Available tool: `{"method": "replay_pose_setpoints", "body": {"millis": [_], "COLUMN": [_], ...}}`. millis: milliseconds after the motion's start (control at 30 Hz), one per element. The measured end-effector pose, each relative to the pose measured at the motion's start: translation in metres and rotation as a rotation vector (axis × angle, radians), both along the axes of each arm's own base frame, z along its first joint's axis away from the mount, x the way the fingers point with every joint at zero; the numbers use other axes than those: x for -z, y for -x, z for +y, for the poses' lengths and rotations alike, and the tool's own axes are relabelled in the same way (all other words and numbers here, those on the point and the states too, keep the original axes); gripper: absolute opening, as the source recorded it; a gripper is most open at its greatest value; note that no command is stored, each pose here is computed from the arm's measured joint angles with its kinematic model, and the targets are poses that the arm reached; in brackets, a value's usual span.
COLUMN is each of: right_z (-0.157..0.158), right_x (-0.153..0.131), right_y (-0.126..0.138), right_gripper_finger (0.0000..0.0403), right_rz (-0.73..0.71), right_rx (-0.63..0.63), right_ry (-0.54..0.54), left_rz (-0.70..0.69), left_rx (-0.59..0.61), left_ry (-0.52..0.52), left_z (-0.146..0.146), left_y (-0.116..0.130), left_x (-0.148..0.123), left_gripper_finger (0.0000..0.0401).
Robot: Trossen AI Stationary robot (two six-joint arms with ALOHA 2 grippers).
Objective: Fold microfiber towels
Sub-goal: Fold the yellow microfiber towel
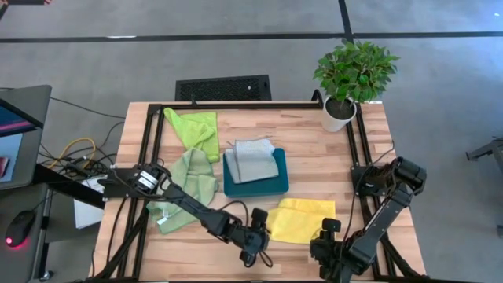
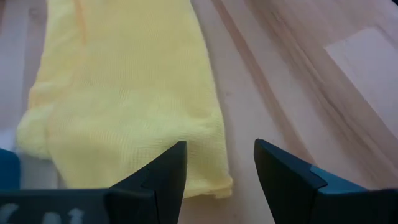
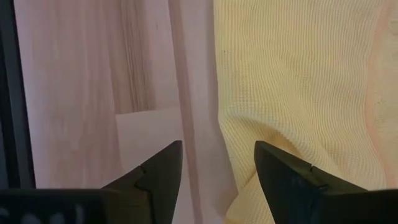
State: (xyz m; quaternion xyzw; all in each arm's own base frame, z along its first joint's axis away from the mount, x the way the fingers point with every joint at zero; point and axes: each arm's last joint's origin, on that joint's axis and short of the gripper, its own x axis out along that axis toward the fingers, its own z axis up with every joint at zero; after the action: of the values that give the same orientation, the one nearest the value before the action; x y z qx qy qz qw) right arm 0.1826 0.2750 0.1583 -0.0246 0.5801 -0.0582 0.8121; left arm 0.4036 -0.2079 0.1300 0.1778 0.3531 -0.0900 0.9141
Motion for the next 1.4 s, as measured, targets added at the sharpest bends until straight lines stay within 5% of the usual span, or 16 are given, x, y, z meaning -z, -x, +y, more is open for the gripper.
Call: {"method": "replay_pose_setpoints", "body": {"millis": [733,900,1100,1400], "right_z": [-0.002,-0.002,-0.002,-0.004], "right_x": [0.0,0.0,0.0,0.0], "right_y": [0.001,0.001,0.001,0.0], "right_gripper_finger": [0.0224,0.0224,0.0224,0.0224], "right_rz": [0.005,0.006,0.005,0.011], "right_rx": [0.048,0.049,0.06,0.11], "right_ry": [0.002,0.002,-0.002,-0.012], "left_rz": [-0.008,0.019,0.035,0.11], "left_rx": [-0.104,-0.161,-0.165,-0.154], "left_ry": [-0.107,-0.092,-0.078,-0.126], "left_z": [0.008,0.011,0.012,0.004], "left_y": [-0.005,-0.003,-0.003,-0.003], "left_x": [0.017,0.019,0.02,0.008], "left_gripper_finger": [0.0166,0.012,0.0015,0.0002]}}
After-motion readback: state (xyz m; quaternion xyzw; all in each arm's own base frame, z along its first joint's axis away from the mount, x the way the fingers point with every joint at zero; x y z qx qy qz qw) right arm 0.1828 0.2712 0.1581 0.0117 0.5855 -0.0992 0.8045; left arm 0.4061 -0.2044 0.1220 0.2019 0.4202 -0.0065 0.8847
